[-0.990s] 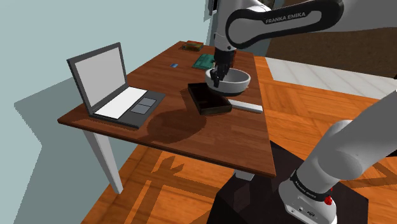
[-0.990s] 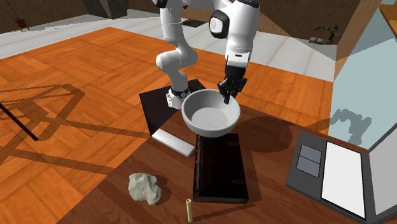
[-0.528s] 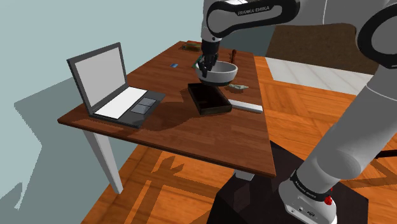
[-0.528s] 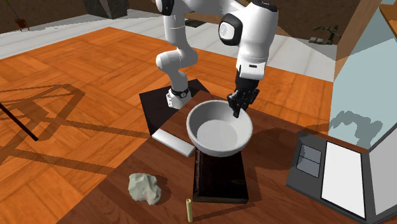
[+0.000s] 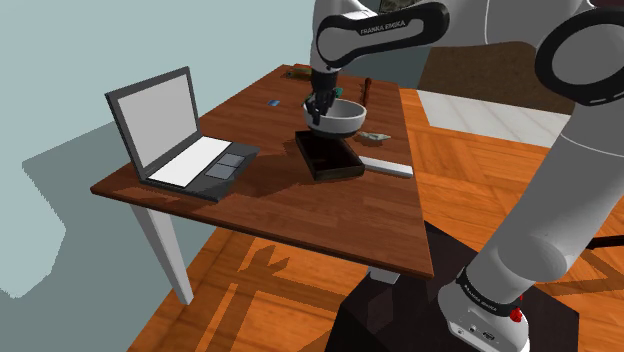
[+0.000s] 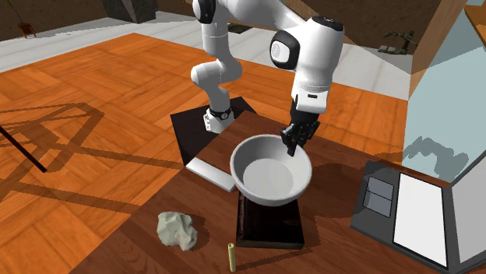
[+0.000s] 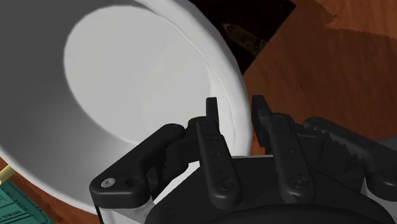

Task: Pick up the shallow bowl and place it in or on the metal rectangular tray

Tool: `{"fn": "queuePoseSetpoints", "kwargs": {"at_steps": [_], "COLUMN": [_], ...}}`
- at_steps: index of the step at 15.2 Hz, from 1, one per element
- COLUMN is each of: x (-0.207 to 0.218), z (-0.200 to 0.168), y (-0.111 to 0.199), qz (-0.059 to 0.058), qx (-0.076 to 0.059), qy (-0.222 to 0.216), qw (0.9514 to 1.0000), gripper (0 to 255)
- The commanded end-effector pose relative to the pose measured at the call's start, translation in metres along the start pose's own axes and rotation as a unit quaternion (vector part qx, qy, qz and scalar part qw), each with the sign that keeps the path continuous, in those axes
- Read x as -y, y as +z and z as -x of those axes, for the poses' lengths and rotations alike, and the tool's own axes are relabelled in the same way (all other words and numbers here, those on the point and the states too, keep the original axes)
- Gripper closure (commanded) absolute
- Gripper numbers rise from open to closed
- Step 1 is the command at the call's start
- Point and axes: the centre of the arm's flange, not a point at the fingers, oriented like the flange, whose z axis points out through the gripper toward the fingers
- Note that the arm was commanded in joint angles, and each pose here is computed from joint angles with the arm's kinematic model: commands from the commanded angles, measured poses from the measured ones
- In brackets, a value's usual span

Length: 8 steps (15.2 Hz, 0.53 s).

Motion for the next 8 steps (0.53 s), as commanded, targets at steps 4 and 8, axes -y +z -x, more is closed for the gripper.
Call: {"fn": "queuePoseSetpoints", "kwargs": {"at_steps": [4,8], "x": [0.004,0.006], "z": [0.002,0.003], "y": [0.026,0.047], "qz": [0.0,0.0], "qx": [-0.001,-0.001], "qy": [0.0,0.0], "qw": [1.0,1.0], "gripper": [255,255]}}
